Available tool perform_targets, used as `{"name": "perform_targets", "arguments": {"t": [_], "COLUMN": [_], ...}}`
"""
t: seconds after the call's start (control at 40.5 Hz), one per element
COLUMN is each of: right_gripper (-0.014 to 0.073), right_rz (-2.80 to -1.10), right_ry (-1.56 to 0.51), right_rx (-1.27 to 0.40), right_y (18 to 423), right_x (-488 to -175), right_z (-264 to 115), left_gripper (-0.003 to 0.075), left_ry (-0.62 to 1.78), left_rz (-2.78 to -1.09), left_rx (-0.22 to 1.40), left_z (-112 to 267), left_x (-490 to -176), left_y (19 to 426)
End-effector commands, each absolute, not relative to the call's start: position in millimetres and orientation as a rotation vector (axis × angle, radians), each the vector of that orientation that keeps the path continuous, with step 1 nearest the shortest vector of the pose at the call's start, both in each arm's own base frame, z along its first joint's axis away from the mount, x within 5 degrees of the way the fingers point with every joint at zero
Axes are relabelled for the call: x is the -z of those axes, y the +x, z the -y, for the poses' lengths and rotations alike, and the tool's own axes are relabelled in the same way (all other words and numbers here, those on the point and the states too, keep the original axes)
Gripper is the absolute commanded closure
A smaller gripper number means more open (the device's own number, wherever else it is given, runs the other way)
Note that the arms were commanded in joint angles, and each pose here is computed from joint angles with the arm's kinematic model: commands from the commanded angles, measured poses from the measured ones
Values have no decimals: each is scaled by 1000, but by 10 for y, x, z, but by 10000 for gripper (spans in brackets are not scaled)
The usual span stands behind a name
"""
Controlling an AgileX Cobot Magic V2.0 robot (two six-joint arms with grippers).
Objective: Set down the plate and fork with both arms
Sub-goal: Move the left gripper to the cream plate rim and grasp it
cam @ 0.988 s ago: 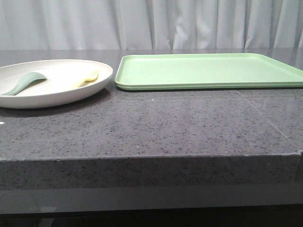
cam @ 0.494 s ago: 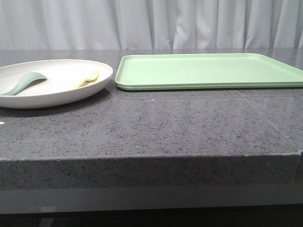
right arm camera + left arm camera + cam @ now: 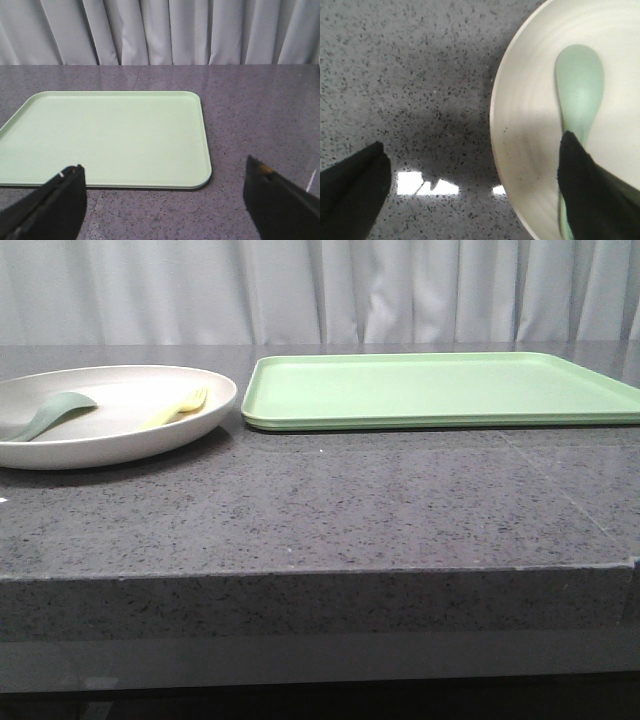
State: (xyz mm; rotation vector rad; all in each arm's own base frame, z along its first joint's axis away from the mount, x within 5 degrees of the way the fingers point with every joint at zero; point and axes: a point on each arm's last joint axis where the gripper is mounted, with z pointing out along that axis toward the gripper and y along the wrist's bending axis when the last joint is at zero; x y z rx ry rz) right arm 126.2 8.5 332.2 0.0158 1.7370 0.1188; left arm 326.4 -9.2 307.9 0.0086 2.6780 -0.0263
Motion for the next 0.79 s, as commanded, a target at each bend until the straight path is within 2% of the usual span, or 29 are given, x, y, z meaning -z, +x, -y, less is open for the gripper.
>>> {"name": "perform_targets", "arguments": {"t": [0.0,0.321,0.444,0.765], "right_gripper": [-59,-59,-59,-59], "right_rz": [-1613,-1613,-1613,-1613], "right_ry": [23,23,23,23], "right_rx": [-119,-119,-119,-119], "right_y": [1274,1274,1274,1274], "right_x": [-3527,-3527,-3527,-3527], "right_z": [-77,-77,-77,-77], "left_gripper": [82,91,153,381], "left_ry": [-12,-24,-25,-55], "left_rz": [-2634,-2693,-2698,-2692], "left_rx": [71,91,91,151], "left_z": [149,166,167,202], "left_x": [-3182,-2924,-2889,-2862], "left_y": [3354,3523,3545,3573]}}
